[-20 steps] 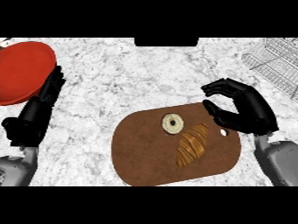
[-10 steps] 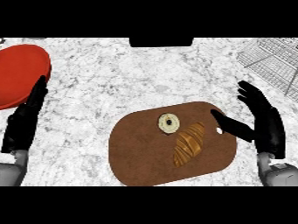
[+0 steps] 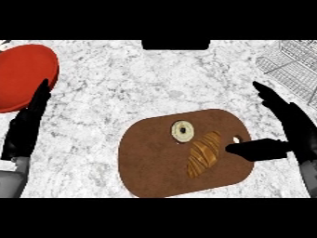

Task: Pick the cupcake from the cutting board and place it in the tiered basket

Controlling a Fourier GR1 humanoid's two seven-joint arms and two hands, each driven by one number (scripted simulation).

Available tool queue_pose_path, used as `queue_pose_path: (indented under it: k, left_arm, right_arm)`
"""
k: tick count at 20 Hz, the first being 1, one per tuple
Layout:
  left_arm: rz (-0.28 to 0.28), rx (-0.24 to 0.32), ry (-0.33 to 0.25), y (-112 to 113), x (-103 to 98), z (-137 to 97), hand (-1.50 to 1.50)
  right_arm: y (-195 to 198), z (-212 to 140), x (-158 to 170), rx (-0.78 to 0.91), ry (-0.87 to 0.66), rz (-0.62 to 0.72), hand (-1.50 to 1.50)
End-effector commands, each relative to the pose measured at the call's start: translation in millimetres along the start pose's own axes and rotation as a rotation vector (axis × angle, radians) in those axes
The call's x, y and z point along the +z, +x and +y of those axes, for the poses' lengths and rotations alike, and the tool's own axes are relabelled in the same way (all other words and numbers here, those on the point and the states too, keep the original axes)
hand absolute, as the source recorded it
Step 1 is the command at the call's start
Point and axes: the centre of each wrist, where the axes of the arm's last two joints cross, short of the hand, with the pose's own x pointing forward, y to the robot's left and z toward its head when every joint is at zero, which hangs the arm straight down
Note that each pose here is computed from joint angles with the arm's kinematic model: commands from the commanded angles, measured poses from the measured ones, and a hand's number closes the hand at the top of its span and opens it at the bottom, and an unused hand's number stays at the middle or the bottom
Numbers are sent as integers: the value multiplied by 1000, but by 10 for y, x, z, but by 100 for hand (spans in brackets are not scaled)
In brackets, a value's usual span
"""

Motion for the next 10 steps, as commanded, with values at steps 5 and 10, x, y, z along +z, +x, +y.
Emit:
queue_pose_path:
  k: [5, 10]
  left_arm:
    - [-4, 8, -15, -31, -55, -44, 0]
    - [-16, -11, -12, -111, -32, -94, 0]
  right_arm:
    - [955, 126, -62, 186, 87, 128, -150]
    - [981, 377, -235, 199, 144, 220, -150]
